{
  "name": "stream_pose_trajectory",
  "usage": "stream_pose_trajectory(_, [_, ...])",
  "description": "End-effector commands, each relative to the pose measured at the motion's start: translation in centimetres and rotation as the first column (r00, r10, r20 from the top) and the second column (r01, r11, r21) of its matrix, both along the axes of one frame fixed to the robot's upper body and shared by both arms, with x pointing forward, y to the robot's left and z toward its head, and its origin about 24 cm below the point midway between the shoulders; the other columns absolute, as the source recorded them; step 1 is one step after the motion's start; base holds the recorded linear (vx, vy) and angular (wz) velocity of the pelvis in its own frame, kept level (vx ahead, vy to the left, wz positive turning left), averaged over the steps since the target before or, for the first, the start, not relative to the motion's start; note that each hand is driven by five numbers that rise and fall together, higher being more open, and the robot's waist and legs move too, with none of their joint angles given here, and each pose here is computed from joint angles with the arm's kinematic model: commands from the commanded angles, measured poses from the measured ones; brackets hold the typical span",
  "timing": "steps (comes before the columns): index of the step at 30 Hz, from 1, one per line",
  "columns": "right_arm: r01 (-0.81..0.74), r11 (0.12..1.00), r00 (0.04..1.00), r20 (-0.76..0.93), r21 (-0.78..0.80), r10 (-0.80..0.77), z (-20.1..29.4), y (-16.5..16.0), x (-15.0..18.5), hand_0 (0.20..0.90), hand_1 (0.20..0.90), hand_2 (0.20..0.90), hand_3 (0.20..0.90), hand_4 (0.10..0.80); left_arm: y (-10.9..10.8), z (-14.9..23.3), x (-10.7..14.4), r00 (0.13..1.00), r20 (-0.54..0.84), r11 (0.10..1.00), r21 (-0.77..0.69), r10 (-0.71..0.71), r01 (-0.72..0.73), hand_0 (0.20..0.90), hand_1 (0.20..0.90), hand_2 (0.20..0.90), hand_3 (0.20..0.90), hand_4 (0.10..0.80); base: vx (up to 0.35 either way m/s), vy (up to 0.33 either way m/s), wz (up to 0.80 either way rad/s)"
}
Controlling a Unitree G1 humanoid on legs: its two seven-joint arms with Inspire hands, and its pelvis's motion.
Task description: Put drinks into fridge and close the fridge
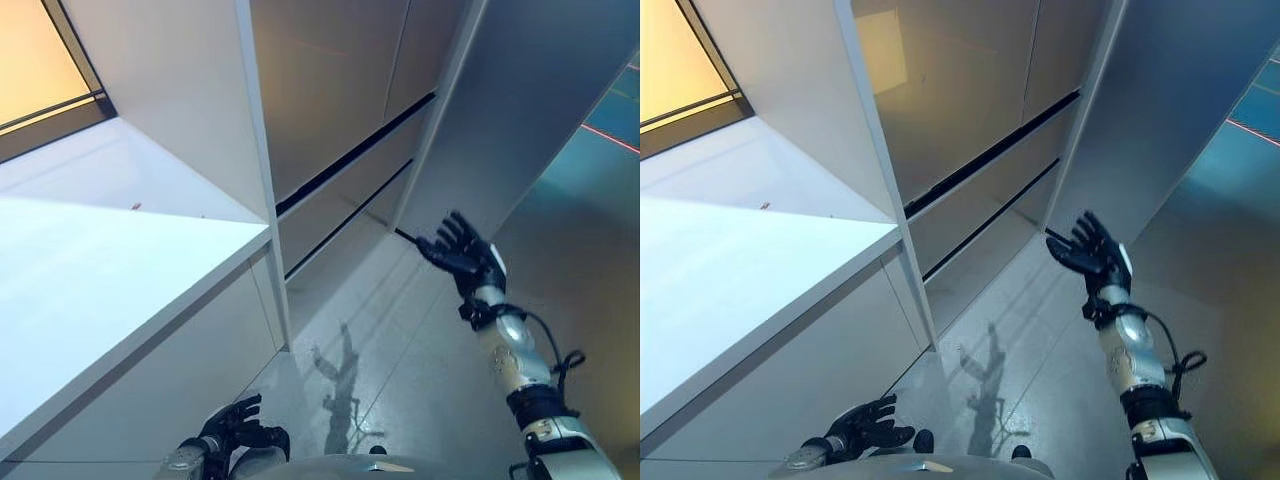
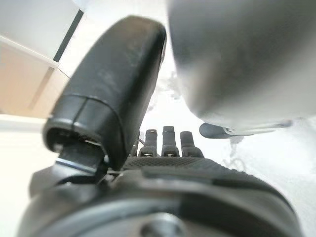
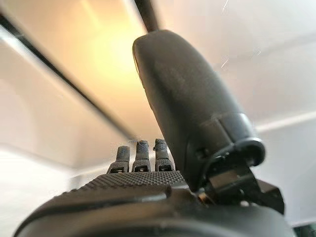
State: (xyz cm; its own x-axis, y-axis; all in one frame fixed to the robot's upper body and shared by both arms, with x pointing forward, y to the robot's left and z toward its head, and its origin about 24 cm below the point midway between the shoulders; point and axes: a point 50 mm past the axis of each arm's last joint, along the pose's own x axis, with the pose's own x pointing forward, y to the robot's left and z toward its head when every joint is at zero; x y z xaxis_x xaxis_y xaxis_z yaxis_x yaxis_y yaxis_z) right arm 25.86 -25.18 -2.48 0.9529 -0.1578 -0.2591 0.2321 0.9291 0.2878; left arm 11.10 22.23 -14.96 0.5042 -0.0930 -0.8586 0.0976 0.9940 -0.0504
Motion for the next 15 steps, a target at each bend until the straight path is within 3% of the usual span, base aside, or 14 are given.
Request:
stream_pose_trajectory(1, [-0.010, 1.000, 0.999, 0.053, 0.027, 0.008, 0.2, 0.2, 0.3, 0.900, 0.900, 0.900, 0.900, 0.800, -2.1, -0.2, 0.6, 0.999, 0.022, 0.998, -0.053, -0.023, 0.024, 0.900, 0.900, 0.900, 0.900, 0.800, -0.031, -0.088, 0.13])
stream_pose_trajectory(7, [-0.015, 0.998, 0.942, -0.334, 0.053, 0.032, -7.8, 1.9, -5.9, 0.900, 0.900, 0.900, 0.900, 0.800, -2.2, -0.4, 0.6, 0.999, 0.001, 0.997, -0.071, -0.035, 0.035, 0.900, 0.900, 0.900, 0.900, 0.800, -0.025, -0.068, 0.01])
stream_pose_trajectory(15, [-0.184, 0.982, 0.712, -0.682, 0.047, 0.166, -12.4, 2.6, -12.7, 0.900, 0.900, 0.900, 0.900, 0.800, -1.9, -0.6, 0.2, 1.000, -0.013, 0.997, -0.080, -0.004, 0.003, 0.900, 0.900, 0.900, 0.900, 0.800, 0.000, -0.025, 0.05])
